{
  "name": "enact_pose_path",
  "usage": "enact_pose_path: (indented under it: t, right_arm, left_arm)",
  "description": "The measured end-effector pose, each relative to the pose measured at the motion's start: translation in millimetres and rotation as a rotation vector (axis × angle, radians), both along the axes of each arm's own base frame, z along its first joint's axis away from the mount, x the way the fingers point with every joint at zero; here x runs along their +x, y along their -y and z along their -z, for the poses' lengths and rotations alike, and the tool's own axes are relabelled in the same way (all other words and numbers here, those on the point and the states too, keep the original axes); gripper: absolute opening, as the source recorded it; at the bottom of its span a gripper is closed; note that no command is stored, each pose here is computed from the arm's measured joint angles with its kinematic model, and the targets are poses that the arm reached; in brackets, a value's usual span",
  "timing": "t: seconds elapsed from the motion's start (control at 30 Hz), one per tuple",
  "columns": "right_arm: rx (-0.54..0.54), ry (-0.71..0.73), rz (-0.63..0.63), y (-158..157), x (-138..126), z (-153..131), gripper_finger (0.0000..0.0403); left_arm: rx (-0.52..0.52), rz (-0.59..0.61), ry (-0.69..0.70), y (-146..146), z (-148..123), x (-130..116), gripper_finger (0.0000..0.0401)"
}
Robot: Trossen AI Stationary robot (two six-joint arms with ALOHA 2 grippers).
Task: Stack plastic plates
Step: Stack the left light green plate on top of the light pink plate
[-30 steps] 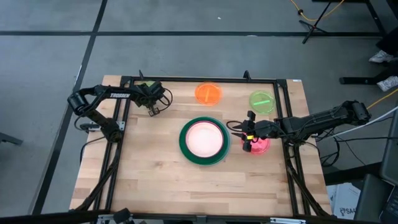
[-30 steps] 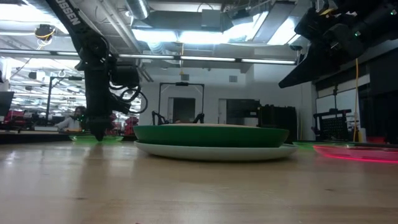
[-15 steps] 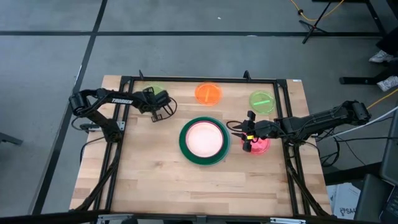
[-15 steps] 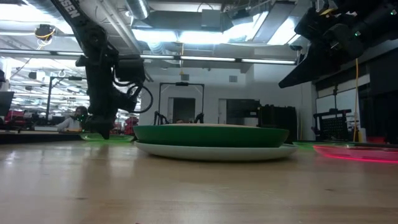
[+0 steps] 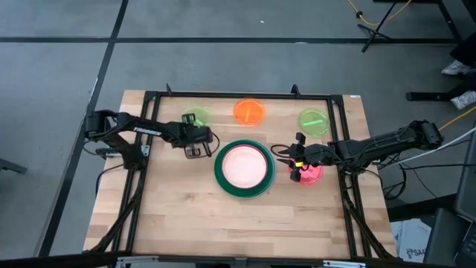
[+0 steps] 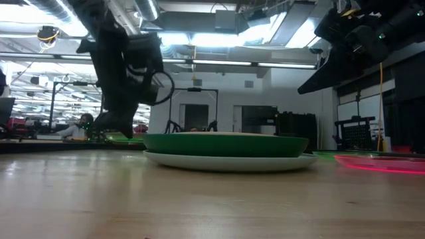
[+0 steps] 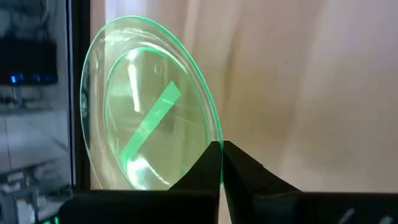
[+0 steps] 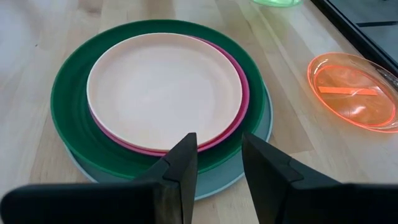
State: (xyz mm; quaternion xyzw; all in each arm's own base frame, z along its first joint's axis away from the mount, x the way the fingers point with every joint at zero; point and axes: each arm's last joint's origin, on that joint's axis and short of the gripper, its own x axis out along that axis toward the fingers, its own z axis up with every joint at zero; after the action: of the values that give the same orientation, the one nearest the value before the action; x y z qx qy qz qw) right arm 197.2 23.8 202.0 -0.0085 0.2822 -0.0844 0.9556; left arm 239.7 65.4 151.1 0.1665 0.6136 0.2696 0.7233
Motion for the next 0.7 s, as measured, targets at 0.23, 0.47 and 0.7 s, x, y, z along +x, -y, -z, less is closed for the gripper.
enact_pose_path:
  t: [0.23, 0.47, 0.7]
  right_arm:
    - [0.0, 0.0, 0.0, 0.1, 0.0, 0.0, 0.0117]
    - [0.002, 0.001, 0.001, 0.0, 0.0, 0.0, 0.0117]
    - [0.024, 0.006, 0.016, 0.0, 0.1, -0.1, 0.0117]
  left_arm:
    - [0.024, 0.141, 0.068, 36.1, -16.6, 20.6, 0.0003]
    - [0.028, 0.315, 0.11, 73.5, -32.5, 34.1, 0.0005]
    - [-0.019, 0.423, 0.211, 101.7, -43.4, 43.5, 0.0005]
